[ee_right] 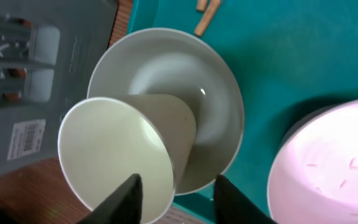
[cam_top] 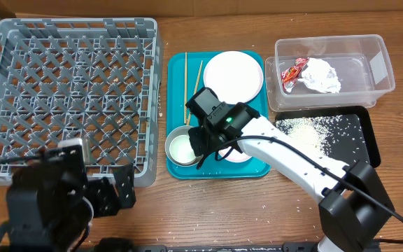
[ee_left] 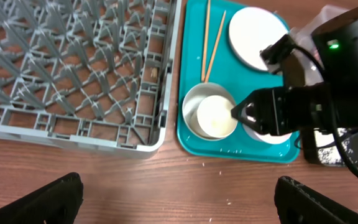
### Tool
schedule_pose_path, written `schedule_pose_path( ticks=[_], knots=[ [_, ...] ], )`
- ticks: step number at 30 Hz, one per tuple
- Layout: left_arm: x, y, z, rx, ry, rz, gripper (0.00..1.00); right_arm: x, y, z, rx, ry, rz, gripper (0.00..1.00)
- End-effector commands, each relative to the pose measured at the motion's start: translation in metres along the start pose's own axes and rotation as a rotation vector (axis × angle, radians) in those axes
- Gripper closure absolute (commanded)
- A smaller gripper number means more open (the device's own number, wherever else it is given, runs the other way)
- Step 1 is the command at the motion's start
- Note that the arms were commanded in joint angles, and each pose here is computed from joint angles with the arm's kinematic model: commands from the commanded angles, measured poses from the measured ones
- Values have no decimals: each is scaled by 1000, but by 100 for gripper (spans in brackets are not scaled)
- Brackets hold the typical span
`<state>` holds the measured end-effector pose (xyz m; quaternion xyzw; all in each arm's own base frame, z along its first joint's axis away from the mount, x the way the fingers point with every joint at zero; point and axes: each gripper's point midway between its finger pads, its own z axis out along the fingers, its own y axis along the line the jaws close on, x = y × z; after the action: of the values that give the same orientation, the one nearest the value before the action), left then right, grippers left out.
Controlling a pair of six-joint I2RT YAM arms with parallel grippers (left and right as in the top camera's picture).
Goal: Sort waste into correct bins and load items into the dishwasher
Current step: 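Return the emptied plate to the teal tray with the right gripper, then lift the white paper cup off the saucer with the right gripper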
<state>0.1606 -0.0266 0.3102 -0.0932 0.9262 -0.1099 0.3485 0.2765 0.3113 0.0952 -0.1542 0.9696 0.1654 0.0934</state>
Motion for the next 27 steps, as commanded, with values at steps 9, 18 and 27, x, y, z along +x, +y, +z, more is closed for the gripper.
schedule_pose_path(
  ticks=[9,18,27],
  knots=[
    [-8,-2,14,-4,31,-22,0,5,-9,19,34,5,19,75],
    [-24,-18,30,69,28,-20,0,7,-8,26,12,-1,19,83],
    [-42,-51,53,242,63,-18,0,-16,-10,-16,-9,-68,49,96]
  ],
)
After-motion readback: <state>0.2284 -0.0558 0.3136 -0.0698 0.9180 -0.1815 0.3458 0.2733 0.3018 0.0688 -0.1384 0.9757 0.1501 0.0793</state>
